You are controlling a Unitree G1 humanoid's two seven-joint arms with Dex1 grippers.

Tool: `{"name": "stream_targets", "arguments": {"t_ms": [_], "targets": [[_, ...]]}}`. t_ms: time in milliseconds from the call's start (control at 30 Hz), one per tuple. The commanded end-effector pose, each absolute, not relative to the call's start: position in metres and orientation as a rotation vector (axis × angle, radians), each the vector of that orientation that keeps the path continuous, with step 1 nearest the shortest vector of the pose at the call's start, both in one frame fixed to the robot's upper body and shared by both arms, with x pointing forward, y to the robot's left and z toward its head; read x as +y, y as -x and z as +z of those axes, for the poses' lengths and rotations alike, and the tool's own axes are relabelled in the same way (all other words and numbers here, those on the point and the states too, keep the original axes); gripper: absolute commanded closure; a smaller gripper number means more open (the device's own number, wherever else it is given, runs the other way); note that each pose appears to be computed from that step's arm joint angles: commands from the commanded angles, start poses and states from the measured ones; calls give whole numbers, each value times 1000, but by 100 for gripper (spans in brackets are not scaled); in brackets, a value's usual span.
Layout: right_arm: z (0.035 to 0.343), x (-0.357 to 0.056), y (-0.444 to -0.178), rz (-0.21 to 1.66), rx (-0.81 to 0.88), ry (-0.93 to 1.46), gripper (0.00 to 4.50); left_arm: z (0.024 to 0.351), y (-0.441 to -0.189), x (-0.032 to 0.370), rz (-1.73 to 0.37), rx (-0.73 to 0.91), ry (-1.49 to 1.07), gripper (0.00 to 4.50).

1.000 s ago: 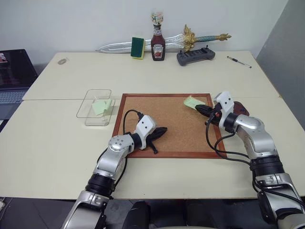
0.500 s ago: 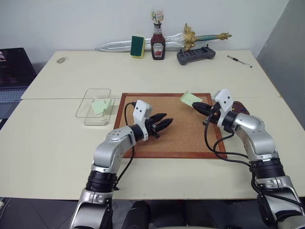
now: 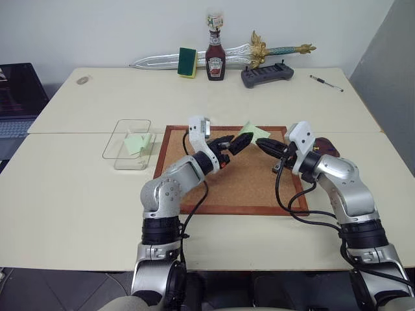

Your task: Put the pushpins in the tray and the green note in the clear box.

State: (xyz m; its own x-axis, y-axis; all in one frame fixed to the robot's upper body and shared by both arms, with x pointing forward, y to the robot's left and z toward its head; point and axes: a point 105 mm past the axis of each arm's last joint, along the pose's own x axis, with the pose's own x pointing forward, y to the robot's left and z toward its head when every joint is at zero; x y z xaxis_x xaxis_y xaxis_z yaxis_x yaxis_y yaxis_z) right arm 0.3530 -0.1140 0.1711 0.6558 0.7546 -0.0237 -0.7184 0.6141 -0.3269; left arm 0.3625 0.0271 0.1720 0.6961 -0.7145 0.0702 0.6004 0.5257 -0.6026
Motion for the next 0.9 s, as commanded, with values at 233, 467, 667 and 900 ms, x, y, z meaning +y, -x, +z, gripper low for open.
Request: {"name": "stream_targets", "arguments": {"t_ms": [233,467,667,900], "targets": [[191,-101,-341,894,-198,331,450,183,-372,12,-819,228,807,16],[194,-98,-339,901,-209,337,450,191,-374,6,-854,239,923,16],[196,-96,-338,903,-222,344,450,196,-370,1,-888,254,995,118],[201,-93,-337,903,-243,345,450,201,-358,-9,-961,276,1037,254]]}}
